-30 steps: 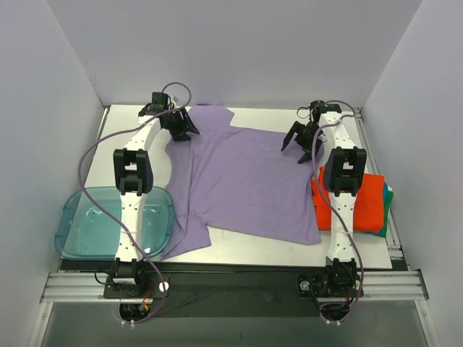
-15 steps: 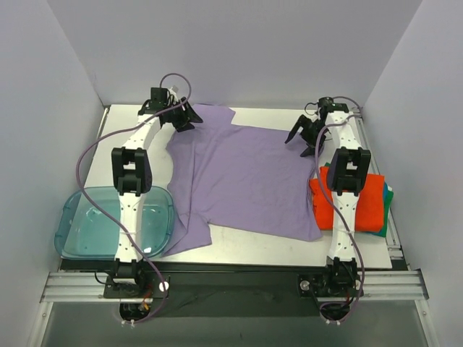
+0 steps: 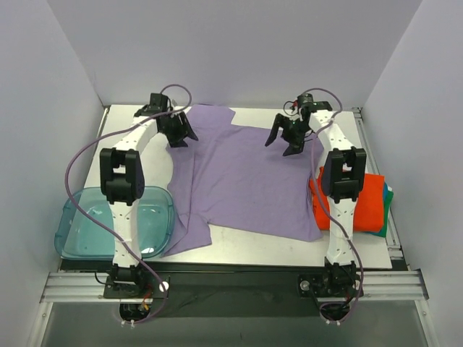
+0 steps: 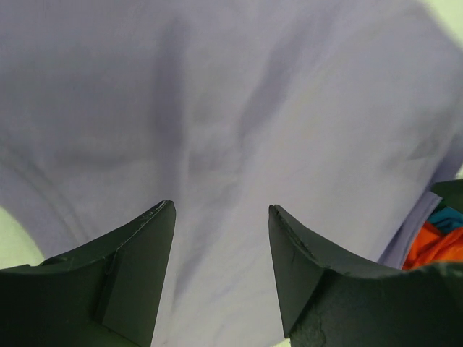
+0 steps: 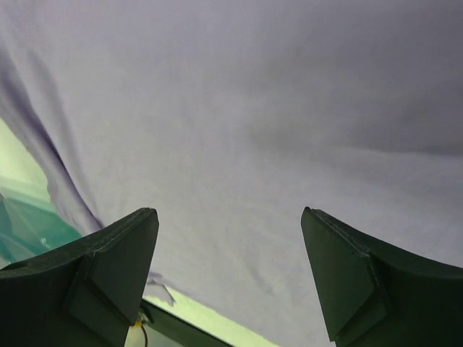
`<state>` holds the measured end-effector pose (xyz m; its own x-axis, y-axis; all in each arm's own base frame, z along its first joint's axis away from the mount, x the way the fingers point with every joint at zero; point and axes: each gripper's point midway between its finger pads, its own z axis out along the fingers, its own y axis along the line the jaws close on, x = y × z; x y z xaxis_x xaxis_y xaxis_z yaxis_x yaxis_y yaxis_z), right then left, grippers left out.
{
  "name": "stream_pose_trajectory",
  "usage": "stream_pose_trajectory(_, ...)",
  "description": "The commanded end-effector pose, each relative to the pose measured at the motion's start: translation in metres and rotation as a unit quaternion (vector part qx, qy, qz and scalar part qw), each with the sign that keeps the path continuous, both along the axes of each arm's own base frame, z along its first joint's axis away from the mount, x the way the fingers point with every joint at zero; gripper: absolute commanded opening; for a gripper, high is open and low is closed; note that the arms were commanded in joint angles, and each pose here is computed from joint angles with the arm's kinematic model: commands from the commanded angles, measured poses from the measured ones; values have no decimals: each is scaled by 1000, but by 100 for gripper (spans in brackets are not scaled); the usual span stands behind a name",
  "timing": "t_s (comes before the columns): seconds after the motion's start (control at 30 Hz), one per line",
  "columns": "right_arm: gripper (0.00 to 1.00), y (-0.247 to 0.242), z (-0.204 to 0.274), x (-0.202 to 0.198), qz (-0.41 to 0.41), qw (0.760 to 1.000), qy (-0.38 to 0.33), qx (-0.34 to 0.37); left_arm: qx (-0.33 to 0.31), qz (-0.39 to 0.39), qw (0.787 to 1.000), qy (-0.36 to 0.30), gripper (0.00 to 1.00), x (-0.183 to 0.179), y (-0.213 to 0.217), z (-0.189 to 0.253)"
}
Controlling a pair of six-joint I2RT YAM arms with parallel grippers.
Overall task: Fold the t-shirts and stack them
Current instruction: Flatten out the tshirt
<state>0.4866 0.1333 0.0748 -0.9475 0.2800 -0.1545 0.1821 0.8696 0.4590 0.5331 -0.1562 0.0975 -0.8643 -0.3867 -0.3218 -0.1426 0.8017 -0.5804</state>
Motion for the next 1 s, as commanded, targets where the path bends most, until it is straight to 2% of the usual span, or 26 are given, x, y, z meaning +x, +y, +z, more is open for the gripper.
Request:
stream_pose_trajectory(0.0,83,21,13,-31,46,999,9,9,38,-10,997,65,65,-41,11,-26)
stream_pose_trajectory(0.2,82,27,-14,-59,61,997,53,-4,63,-22,992,107,65,-64,20,-52)
stream_pose_trajectory(0.4,82,17,-40,-62,42,995,85,-27,110,-29,984,138,65,-72,35,-71)
stream_pose_trajectory(0.67,82,-14,-66,-63,3,989,135,-64,156,-36,978,135,66,-52,49,-79)
stream_pose_trajectory(0.97,81,-38,-74,-43,-34,986,149,-68,152,-46,981,110,66,-10,42,-90)
